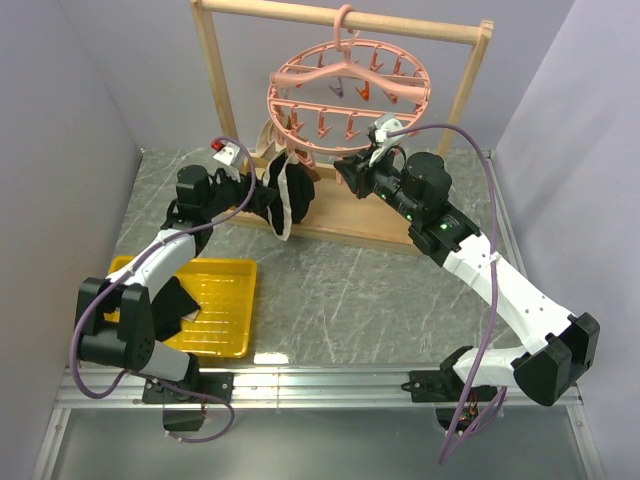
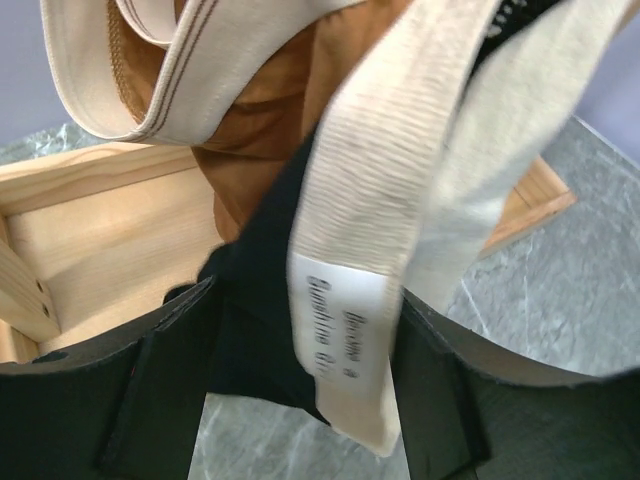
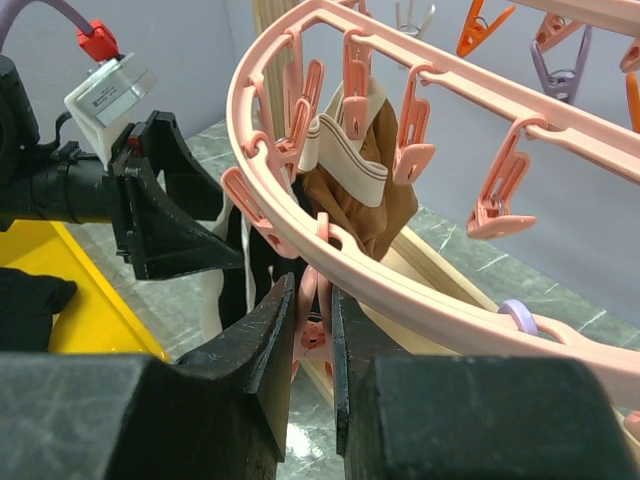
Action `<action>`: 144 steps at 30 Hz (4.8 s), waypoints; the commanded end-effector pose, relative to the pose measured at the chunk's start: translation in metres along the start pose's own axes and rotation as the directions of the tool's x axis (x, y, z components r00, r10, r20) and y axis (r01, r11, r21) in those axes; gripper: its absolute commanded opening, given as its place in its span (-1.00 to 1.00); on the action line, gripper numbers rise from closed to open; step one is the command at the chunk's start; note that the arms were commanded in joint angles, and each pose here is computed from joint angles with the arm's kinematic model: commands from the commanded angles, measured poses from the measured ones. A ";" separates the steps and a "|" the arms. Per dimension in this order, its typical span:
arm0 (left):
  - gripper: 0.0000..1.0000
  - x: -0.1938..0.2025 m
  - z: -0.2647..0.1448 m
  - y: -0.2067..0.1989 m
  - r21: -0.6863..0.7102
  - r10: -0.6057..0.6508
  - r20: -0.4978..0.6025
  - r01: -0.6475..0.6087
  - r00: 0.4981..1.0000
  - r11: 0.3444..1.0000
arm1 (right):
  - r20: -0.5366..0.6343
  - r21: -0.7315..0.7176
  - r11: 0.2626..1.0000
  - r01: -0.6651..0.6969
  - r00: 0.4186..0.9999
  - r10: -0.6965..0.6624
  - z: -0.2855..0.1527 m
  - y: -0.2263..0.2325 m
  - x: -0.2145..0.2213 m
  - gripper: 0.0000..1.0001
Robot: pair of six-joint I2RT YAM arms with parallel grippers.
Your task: Clip the underwear to the hanger
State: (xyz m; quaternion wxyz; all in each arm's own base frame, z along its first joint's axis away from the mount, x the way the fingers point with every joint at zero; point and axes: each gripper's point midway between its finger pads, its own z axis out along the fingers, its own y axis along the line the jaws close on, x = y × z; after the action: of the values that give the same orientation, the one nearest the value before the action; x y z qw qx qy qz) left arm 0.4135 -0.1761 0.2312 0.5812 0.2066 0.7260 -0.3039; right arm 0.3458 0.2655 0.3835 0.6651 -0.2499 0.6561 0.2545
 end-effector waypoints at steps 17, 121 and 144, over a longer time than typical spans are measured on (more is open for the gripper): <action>0.26 0.015 0.009 0.000 -0.130 -0.060 -0.031 0.055 0.998 0.990 | 0.015 -0.055 0.999 0.004 1.000 -0.003 0.001 0.011 -0.002 -1.00; -0.99 -0.109 0.024 -0.147 0.110 -0.878 -0.045 0.876 0.477 0.470 | -0.023 0.031 0.964 -0.263 0.964 0.263 0.011 0.005 0.054 -1.00; -0.99 -0.127 0.032 -0.152 0.161 -0.892 -0.033 0.883 0.452 0.441 | -0.059 0.100 0.977 -0.188 0.979 0.195 0.015 0.000 0.077 -1.00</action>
State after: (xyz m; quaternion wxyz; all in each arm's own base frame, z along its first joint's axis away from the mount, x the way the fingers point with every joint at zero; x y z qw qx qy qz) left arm 0.3652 -0.3005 0.3416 0.3156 -0.1740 0.7202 -0.5929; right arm 0.3644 0.2658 0.3509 0.6715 -0.1342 0.6673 0.2930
